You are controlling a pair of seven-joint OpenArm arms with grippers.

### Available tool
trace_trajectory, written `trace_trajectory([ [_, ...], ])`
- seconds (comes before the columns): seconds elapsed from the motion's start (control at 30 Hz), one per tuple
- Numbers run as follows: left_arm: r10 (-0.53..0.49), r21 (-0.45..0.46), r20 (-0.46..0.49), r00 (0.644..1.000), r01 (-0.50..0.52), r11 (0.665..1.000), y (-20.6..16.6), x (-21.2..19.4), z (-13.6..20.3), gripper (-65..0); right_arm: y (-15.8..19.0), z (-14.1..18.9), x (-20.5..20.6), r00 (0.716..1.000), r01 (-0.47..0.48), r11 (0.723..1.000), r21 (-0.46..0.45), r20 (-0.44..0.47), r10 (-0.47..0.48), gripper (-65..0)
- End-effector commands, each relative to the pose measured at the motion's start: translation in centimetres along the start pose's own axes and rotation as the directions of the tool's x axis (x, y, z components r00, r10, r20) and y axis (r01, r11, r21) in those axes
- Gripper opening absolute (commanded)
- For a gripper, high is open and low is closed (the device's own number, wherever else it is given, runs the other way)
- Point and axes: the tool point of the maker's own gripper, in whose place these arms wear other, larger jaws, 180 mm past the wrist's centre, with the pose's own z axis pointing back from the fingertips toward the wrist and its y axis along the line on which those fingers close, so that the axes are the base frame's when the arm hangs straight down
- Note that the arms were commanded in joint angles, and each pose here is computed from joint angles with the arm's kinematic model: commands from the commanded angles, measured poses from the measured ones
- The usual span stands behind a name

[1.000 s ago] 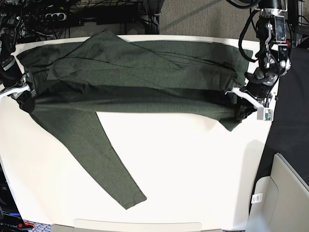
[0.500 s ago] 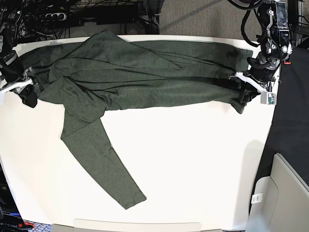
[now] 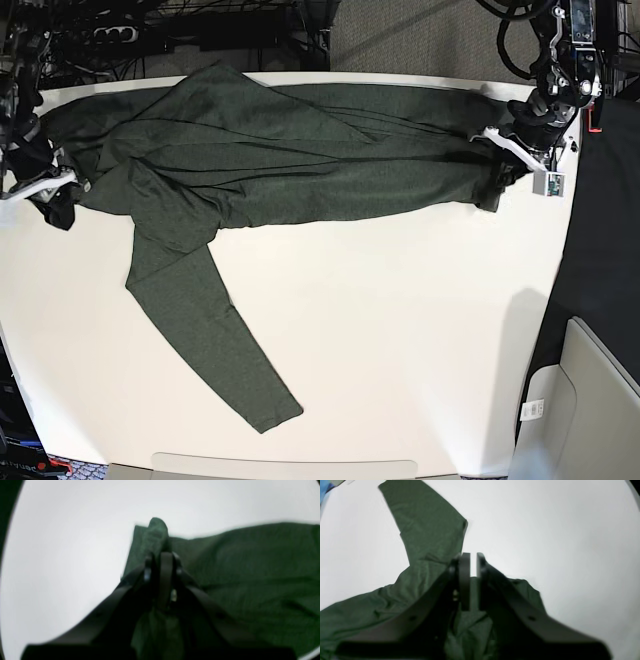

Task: Fold the T-shirt properly
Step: 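Lift the hem edge with both grippers and fold it toward the collar, then release the right gripper and move it to the hanging sleeve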

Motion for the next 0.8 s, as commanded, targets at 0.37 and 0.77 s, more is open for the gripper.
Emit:
trace_trajectory([
  [0.37, -0.024, 0.006, -0.059, 0.998, 0.025, 1.0, 0.3, 0.2, 0.1, -48.7, -0.5, -3.2, 1.1, 0.999, 0.046, 0.999, -0.001, 0.027, -0.046, -43.1],
  [0.77, -0.028, 0.005, -0.061, 0.998, 0.028, 1.0, 0.3, 0.3, 0.1, -35.8, 0.1, -9.5, 1.9, 0.999, 0.04, 0.999, -0.013, -0.018, -0.04, -42.5],
])
